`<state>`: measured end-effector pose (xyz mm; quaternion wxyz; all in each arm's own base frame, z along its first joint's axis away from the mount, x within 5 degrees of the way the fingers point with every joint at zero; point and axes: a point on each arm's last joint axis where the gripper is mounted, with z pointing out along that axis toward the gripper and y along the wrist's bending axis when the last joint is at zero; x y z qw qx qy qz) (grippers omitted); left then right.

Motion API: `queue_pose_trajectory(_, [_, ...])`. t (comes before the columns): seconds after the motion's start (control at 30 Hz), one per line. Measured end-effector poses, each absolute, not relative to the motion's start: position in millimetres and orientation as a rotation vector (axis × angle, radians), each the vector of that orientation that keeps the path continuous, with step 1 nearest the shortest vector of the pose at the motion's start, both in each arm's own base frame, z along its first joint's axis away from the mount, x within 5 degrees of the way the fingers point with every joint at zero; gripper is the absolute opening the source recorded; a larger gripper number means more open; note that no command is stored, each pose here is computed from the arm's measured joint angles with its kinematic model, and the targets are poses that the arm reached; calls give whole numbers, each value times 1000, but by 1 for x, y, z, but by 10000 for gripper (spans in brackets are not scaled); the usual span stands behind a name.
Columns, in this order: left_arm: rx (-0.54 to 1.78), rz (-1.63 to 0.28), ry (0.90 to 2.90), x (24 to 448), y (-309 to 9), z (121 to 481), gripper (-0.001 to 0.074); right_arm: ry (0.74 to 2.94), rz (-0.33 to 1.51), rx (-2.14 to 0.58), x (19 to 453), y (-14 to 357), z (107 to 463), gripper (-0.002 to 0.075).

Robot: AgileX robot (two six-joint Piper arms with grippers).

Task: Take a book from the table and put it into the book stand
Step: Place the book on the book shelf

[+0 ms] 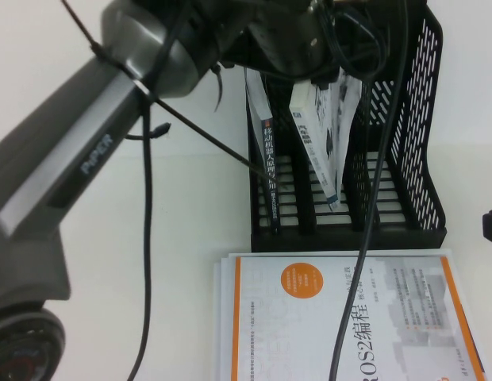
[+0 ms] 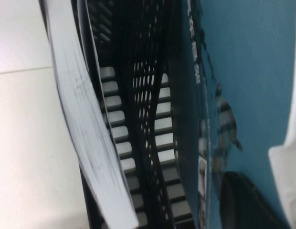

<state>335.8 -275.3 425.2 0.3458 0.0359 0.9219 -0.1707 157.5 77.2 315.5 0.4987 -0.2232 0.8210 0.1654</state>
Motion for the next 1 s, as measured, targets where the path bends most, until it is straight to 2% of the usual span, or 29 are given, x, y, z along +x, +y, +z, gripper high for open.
queue_pose_trajectory(0.57, [101,-375,2445,356,-291,389,113,1994,414,-538,157,78,315,-3])
queue_pose_trajectory(1.0, [116,-412,2433,358,-295,385,113,2000,417,-541,156,78,315,-3])
